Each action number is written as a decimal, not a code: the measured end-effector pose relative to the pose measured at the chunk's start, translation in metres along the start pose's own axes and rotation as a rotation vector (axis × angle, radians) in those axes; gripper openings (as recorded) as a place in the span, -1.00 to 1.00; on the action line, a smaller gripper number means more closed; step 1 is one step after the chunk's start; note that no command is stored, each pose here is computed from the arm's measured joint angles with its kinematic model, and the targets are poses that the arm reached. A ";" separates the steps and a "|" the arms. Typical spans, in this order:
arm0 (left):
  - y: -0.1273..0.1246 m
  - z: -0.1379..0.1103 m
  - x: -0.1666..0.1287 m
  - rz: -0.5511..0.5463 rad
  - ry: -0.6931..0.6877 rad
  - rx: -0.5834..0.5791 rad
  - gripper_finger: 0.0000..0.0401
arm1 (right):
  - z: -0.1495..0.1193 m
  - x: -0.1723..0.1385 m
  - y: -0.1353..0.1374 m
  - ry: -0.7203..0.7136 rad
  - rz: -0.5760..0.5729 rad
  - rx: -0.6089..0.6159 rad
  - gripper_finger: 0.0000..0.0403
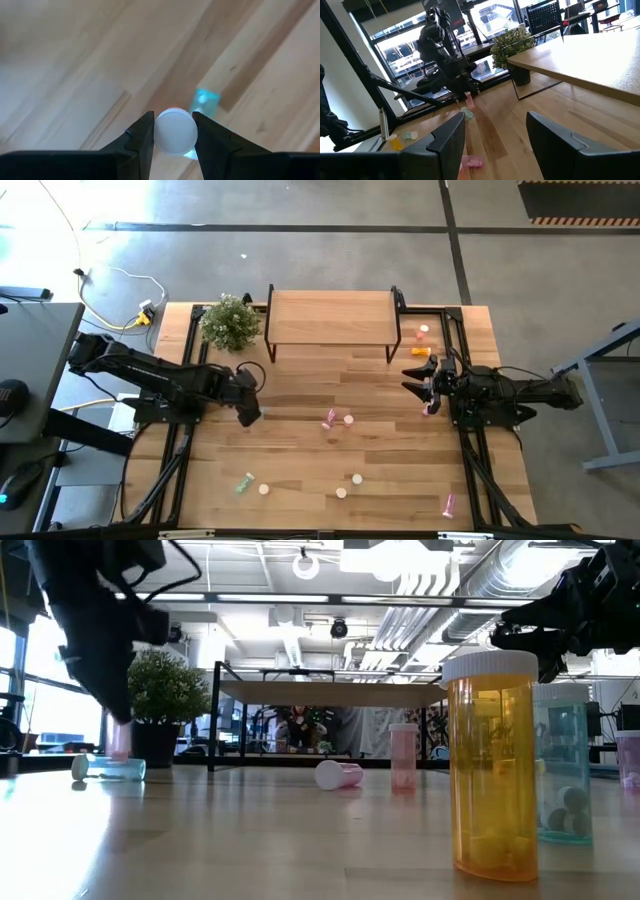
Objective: Pick and place medicine bottles onto shelf by color
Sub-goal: Put the middle left pink pill bottle on the shelf
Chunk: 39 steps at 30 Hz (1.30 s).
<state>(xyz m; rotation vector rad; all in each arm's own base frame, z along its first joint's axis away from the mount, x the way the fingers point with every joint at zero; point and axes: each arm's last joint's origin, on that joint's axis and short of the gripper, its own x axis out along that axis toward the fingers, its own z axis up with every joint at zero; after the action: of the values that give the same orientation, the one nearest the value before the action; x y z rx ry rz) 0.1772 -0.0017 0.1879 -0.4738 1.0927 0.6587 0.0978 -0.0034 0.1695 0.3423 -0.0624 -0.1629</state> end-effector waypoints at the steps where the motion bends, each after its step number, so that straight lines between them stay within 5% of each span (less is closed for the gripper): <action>1: -0.002 0.003 -0.003 -0.009 -0.010 0.008 -0.45 | 0.000 0.000 0.000 0.000 0.000 -0.001 0.00; 17: -0.012 0.078 -0.079 -0.139 -0.284 0.150 -0.45 | 0.000 0.000 0.000 0.000 0.000 -0.002 0.00; 29: 0.041 0.136 -0.118 0.006 -0.478 0.212 -0.45 | 0.000 0.000 0.000 0.000 0.000 -0.001 0.00; 39: 0.079 0.188 -0.116 0.122 -0.464 0.264 -0.45 | 0.000 0.000 0.000 0.000 0.000 -0.002 0.00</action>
<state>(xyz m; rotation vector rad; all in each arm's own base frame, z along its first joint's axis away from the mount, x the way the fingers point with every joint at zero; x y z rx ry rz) 0.2090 0.1478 0.3661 -0.0195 0.7539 0.6768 0.0978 -0.0034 0.1695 0.3406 -0.0624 -0.1628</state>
